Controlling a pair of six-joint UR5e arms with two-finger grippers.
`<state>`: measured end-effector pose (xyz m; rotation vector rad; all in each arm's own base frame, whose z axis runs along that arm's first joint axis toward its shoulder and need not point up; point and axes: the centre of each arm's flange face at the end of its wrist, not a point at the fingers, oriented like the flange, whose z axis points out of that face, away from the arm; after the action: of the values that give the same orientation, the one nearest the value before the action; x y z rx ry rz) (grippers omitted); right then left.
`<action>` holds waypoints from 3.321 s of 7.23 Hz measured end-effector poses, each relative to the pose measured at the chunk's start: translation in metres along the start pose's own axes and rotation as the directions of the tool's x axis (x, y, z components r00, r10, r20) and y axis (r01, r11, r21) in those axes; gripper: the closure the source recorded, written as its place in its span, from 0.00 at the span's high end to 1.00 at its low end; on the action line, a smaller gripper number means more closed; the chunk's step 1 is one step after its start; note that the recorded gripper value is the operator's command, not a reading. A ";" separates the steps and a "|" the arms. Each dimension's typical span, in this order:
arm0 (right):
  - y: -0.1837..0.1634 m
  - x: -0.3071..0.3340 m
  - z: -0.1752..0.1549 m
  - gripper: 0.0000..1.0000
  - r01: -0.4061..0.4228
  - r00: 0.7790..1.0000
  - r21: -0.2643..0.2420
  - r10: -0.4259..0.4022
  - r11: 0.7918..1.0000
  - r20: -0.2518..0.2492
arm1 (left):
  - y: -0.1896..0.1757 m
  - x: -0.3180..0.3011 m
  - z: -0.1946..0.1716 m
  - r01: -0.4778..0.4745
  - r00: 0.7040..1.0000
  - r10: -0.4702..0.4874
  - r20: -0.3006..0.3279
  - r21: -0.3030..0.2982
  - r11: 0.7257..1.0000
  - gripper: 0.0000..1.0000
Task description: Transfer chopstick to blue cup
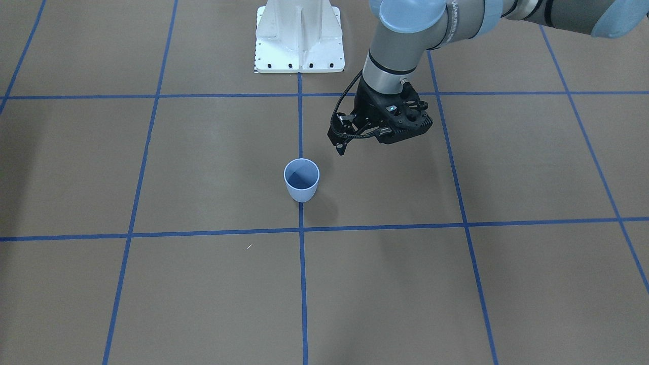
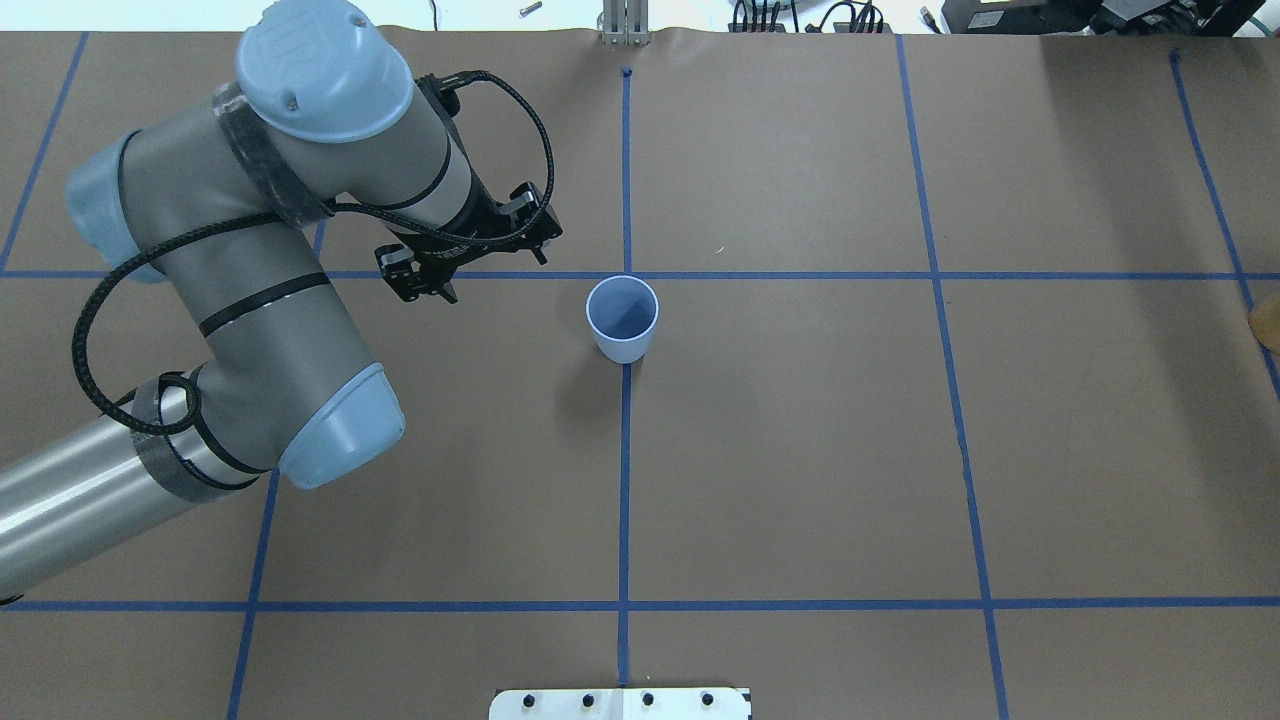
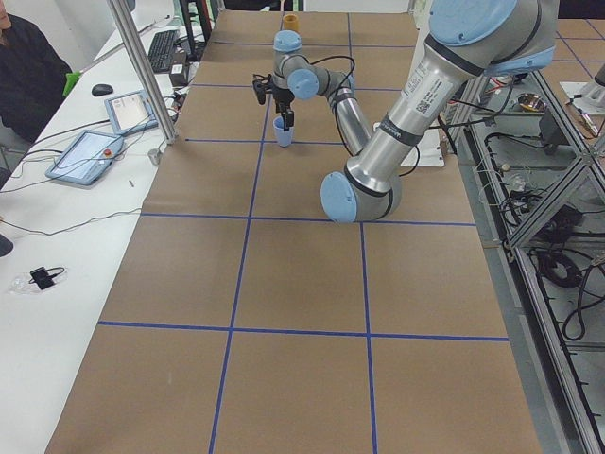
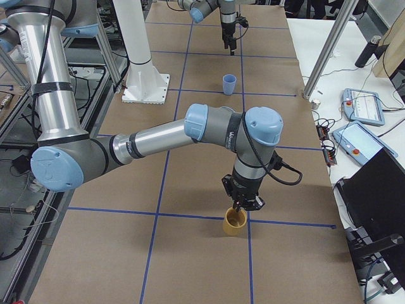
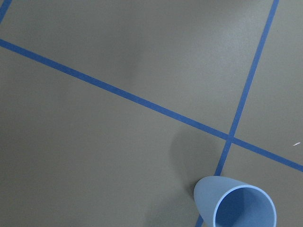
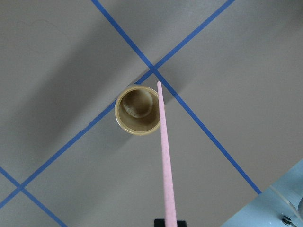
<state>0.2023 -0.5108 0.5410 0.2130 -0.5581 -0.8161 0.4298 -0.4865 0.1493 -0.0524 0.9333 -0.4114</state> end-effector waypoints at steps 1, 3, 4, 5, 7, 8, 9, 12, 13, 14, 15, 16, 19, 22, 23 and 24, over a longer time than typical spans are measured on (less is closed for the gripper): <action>-0.007 0.003 -0.021 0.00 -0.005 1.000 -0.008 0.005 1.000 -0.012 | 0.000 0.000 0.000 0.000 1.000 0.000 0.000 0.000 1.000 0.98; -0.058 0.001 -0.075 0.00 -0.008 1.000 -0.010 0.008 1.000 -0.006 | -0.002 -0.006 0.001 0.000 1.000 0.000 0.003 0.002 1.000 0.98; -0.094 -0.009 -0.097 0.00 -0.035 0.999 0.011 0.035 0.999 0.011 | -0.006 -0.016 -0.002 -0.024 1.000 0.024 0.003 0.010 1.000 0.98; -0.128 -0.022 -0.113 0.00 -0.085 0.996 0.042 0.085 0.995 0.022 | -0.019 -0.031 -0.013 -0.083 0.997 0.083 0.001 0.025 0.996 0.98; -0.200 -0.074 -0.125 0.00 -0.190 0.981 0.099 0.185 0.977 0.058 | -0.067 -0.074 -0.038 -0.165 0.986 0.165 0.008 0.037 0.986 0.98; -0.237 -0.115 -0.123 0.00 -0.256 0.964 0.121 0.245 0.959 0.099 | -0.090 -0.095 -0.046 -0.202 0.979 0.202 0.022 0.042 0.978 0.98; -0.273 -0.166 -0.123 0.00 -0.320 0.942 0.135 0.301 0.938 0.146 | -0.110 -0.116 -0.052 -0.236 0.972 0.234 0.036 0.042 0.971 0.98; -0.353 -0.319 -0.143 0.00 -0.446 0.880 0.143 0.402 0.884 0.254 | -0.159 -0.176 -0.070 -0.309 0.950 0.308 0.054 0.019 0.951 0.98; -0.376 -0.368 -0.143 0.00 -0.453 0.870 0.126 0.407 0.883 0.279 | -0.170 -0.193 -0.071 -0.331 0.942 0.330 0.066 0.015 0.943 0.98; -0.399 -0.417 -0.140 0.00 -0.458 0.864 0.102 0.415 0.883 0.287 | -0.180 -0.208 -0.071 -0.350 0.934 0.348 0.080 0.012 0.937 0.98; -0.419 -0.462 -0.130 0.00 -0.455 0.866 0.080 0.420 0.887 0.272 | -0.190 -0.217 -0.069 -0.359 0.930 0.357 0.090 0.010 0.933 0.98; -0.435 -0.496 -0.120 0.00 -0.450 0.872 0.065 0.422 0.891 0.246 | -0.197 -0.223 -0.067 -0.360 0.929 0.358 0.098 0.008 0.933 0.98; -0.482 -0.547 -0.085 0.00 -0.422 0.894 0.048 0.406 0.906 0.187 | -0.204 -0.232 -0.060 -0.358 0.928 0.356 0.111 -0.002 0.934 0.98; -0.511 -0.565 -0.073 0.00 -0.422 0.893 0.095 0.396 0.902 0.215 | -0.216 -0.244 -0.052 -0.361 0.924 0.360 0.129 -0.016 0.932 0.98; -0.513 -0.572 -0.068 0.00 -0.414 0.897 0.095 0.388 0.905 0.210 | -0.218 -0.246 -0.051 -0.359 0.924 0.358 0.132 -0.017 0.933 0.98; -0.515 -0.581 -0.062 0.00 -0.403 0.903 0.092 0.380 0.910 0.202 | -0.219 -0.247 -0.051 -0.358 0.925 0.357 0.133 -0.018 0.934 0.98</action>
<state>-0.4080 -0.4306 0.0645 0.1406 -0.7978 -0.4057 0.1900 -0.5913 0.3568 0.0958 0.7875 -0.0699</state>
